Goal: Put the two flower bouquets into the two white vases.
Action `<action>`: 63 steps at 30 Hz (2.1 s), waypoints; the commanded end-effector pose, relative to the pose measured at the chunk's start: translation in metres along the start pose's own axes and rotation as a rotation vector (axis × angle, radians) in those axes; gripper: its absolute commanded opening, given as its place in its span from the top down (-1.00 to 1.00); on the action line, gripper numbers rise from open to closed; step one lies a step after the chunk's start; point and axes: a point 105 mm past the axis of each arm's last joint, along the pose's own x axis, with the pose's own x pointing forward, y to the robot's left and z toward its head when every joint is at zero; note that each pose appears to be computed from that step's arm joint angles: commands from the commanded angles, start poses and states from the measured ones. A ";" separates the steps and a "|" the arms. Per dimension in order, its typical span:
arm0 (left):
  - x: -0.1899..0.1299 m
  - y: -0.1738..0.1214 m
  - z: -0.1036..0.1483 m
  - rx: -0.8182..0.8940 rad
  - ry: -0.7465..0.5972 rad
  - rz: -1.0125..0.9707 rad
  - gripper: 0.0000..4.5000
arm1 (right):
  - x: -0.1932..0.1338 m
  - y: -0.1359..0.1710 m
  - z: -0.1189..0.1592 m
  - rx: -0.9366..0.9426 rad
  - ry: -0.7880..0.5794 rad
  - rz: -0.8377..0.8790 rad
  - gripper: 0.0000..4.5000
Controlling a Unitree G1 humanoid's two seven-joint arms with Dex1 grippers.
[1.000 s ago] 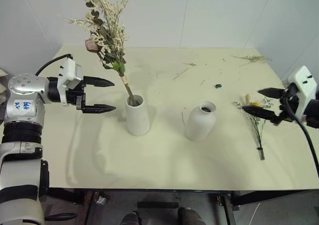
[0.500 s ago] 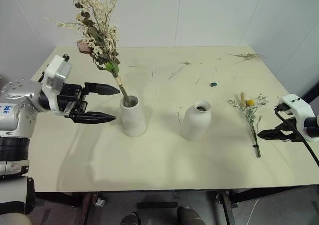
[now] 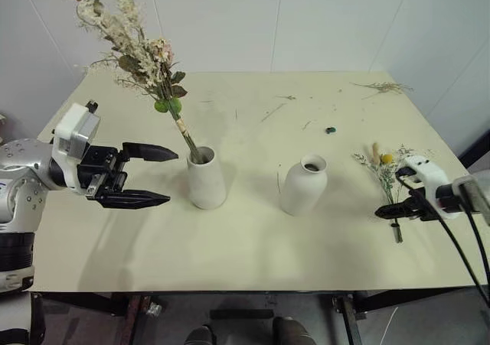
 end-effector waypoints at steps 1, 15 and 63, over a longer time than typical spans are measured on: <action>-0.003 -0.004 0.012 0.055 -0.023 0.004 -1.00 | -0.008 -0.005 0.007 -0.025 -0.023 -0.019 -0.31; 0.000 0.002 0.007 0.052 -0.034 0.011 -1.00 | -0.023 0.007 0.045 -0.075 -0.318 0.040 0.97; 0.027 0.033 0.002 0.075 -0.117 0.071 -1.00 | -0.056 0.147 0.085 -0.207 -1.357 0.471 0.52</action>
